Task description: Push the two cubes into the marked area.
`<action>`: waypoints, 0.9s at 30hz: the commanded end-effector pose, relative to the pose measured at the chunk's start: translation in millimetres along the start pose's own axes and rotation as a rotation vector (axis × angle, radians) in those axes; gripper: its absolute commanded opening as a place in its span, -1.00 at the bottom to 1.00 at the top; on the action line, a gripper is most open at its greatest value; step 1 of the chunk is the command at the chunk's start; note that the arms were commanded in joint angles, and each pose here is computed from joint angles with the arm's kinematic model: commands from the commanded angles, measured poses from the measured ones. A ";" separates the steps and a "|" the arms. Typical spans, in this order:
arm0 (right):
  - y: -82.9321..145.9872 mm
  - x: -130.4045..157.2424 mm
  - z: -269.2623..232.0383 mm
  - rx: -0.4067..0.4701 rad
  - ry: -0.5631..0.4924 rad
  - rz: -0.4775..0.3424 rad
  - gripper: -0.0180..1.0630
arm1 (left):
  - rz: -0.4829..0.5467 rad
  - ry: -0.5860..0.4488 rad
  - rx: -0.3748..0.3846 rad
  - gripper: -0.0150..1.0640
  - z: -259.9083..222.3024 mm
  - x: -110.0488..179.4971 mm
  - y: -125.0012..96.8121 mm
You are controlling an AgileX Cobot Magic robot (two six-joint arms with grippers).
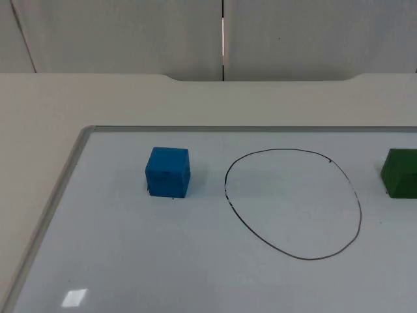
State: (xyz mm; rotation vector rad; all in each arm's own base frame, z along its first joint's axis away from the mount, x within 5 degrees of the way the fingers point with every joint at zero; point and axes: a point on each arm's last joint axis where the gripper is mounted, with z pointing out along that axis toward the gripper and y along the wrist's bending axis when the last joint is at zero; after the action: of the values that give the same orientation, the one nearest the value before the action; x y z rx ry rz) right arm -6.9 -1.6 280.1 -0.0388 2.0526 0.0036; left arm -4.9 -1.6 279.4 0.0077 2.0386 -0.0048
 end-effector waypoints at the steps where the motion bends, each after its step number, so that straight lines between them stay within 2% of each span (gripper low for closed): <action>1: 0.2 0.0 -0.7 0.003 -0.007 -0.011 0.98 | -0.008 -0.021 0.003 0.97 -1.7 -5.1 -0.4; 14: 0.2 0.0 -0.7 0.003 -0.007 -0.011 0.98 | -0.010 0.006 0.002 0.97 14.6 -28.4 0.2; 27: 0.2 0.0 -0.7 0.003 -0.007 -0.011 0.98 | -0.049 0.037 0.040 0.97 38.5 -44.6 -2.7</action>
State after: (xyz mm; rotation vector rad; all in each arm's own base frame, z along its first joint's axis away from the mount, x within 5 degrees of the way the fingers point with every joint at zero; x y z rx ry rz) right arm -6.9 -1.6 280.1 -0.0388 2.0526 0.0036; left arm 47.0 -3.7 299.1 -0.0059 2.0927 -0.0540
